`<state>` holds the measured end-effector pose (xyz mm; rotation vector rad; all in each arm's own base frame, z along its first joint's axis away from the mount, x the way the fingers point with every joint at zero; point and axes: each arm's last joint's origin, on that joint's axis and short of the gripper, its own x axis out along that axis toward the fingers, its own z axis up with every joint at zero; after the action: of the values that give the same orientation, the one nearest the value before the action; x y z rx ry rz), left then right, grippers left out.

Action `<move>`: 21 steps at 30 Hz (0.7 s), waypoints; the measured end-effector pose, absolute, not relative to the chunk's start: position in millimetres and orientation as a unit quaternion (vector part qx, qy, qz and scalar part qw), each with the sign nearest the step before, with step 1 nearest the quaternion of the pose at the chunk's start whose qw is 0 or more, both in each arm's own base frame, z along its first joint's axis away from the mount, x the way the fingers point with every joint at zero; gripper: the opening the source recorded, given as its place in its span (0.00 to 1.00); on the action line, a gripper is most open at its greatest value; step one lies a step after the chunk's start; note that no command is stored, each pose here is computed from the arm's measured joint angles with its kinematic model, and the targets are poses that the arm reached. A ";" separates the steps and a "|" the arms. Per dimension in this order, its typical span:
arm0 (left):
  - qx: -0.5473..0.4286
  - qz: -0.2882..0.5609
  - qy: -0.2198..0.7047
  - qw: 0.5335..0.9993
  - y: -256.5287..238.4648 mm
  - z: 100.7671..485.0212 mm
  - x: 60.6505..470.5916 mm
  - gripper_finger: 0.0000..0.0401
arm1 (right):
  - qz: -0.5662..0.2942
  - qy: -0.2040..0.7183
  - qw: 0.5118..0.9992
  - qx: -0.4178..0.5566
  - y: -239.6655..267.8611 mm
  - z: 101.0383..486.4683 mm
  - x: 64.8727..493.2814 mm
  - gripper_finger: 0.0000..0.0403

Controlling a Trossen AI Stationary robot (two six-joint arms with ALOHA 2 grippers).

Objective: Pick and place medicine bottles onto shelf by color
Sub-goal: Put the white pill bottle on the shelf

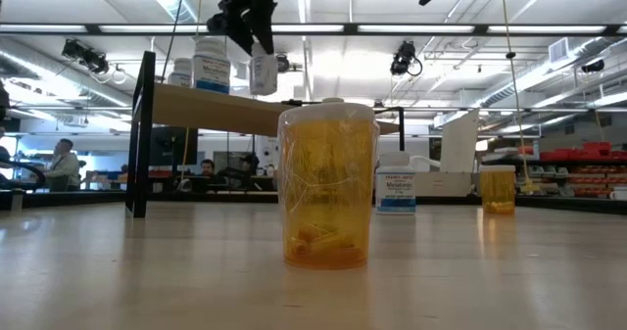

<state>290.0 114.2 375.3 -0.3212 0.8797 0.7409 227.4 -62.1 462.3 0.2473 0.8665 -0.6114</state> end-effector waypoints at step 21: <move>-0.155 0.357 0.469 0.793 124.5 348.3 280.9 0.53 | -0.300 0.405 0.853 0.132 -62.3 462.5 227.6 0.70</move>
<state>280.9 124.5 348.3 -0.3340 1.0093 0.7670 227.6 -62.3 462.5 0.2776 0.8529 -0.6310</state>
